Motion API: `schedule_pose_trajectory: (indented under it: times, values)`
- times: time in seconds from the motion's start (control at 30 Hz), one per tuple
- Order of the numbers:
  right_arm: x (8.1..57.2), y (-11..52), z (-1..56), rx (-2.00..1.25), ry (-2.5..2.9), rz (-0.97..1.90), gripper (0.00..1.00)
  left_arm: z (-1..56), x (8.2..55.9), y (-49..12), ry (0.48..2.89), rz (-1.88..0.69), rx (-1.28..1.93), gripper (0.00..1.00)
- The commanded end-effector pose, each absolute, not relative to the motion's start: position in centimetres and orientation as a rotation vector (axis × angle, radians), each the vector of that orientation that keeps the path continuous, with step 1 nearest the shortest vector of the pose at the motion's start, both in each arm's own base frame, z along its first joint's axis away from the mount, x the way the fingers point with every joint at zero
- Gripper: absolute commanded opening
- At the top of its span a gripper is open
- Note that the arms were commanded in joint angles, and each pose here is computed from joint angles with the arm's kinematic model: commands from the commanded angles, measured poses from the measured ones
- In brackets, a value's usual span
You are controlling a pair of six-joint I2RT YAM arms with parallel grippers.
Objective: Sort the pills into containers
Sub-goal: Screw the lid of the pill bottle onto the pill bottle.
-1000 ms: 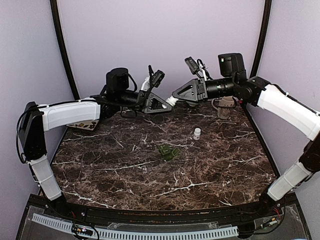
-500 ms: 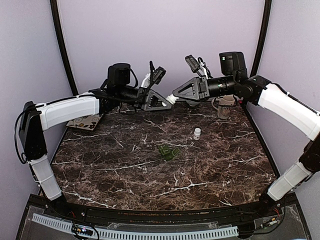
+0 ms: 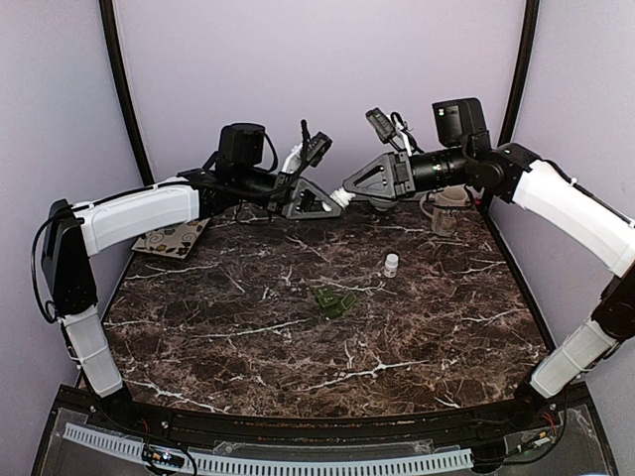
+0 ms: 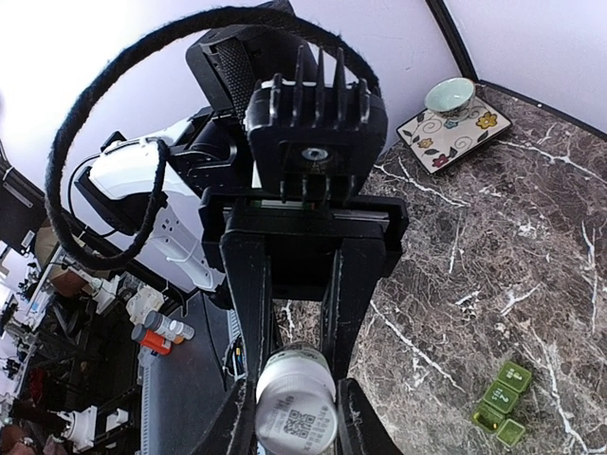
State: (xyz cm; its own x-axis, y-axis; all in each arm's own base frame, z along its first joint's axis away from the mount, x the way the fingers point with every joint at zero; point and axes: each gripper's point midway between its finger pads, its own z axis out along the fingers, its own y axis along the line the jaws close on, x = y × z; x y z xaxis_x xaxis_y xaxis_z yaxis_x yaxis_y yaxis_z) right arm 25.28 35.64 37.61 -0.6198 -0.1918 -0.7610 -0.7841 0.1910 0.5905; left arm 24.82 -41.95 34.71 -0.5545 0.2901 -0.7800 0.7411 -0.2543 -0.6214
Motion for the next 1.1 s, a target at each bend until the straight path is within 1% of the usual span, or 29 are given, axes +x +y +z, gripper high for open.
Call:
schedule_pose_trajectory:
  times: [0.0,0.33,0.53,0.73,0.9,1.07]
  values:
    - [24.4,36.8,35.8,-0.937,1.998,1.43,0.2,37.9,24.9,-42.4,1.541,-1.798,1.26,0.0]
    - [24.8,37.1,34.8,-0.873,2.051,1.443,0.17,38.9,25.3,-43.2,1.499,-1.704,1.25,0.0]
    - [25.0,37.2,34.7,-0.839,2.076,1.447,0.16,38.6,25.3,-43.6,1.521,-1.647,1.274,0.0]
    - [25.2,37.1,34.4,-0.81,2.122,1.438,0.14,38.0,25.1,-44.2,1.55,-1.527,1.31,0.0]
    - [25.7,37.2,33.7,-0.754,2.173,1.441,0.12,37.1,25.3,-45.0,1.556,-1.328,1.329,0.0]
    - [26.6,37.2,32.9,-0.681,2.228,1.414,0.07,36.5,26.8,-45.4,1.565,-1.045,1.282,0.0]
